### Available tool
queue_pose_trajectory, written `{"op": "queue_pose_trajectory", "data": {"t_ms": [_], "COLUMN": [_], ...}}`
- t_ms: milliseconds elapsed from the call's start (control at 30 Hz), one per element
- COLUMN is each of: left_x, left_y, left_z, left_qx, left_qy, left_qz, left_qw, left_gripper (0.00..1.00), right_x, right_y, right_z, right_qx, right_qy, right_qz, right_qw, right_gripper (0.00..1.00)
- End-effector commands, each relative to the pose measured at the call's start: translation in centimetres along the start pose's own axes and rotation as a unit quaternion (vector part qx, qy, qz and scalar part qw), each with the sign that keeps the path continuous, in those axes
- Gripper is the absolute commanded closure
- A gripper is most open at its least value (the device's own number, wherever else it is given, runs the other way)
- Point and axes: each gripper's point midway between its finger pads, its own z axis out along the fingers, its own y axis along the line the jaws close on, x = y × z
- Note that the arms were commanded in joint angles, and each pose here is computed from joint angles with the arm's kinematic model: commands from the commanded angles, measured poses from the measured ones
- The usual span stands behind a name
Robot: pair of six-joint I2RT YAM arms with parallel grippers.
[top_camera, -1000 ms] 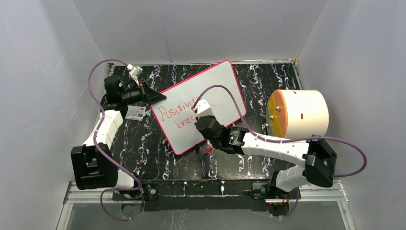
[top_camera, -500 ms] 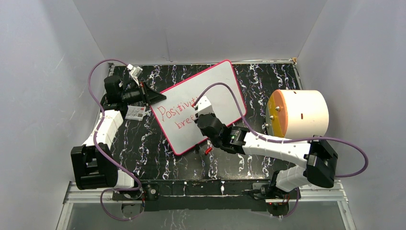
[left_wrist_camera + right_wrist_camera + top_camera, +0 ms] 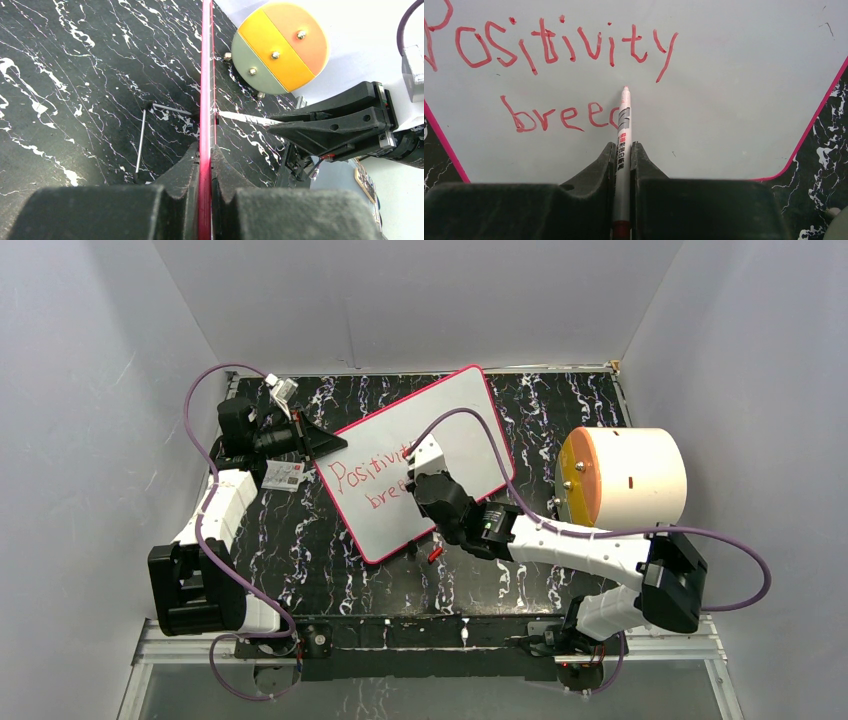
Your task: Write a sentence on the whiteboard
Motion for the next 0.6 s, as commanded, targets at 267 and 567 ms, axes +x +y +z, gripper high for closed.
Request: {"op": "queue_pose_trajectory", "data": {"t_ms": [267,567], "left_x": [2.6,2.6], "left_y": [3.1,3.1], "left_z": [0.6,0.6], "left_qx": [-0.054,-0.054], "left_qy": [0.024,0.024], "left_qz": [-0.018,-0.017], "left_qw": [0.998,0.998], "left_gripper": [1.0,1.0], "right_x": [-2.3,-0.3], "right_y": [0.3,0.7], "right_z": [1.0,0.7], "right_qx": [-0.003,-0.018], "right_qy": [-0.027,0.017], "right_qz": [0.02,0.01], "right_qw": [0.999,1.0], "right_gripper": [1.0,1.0]}}
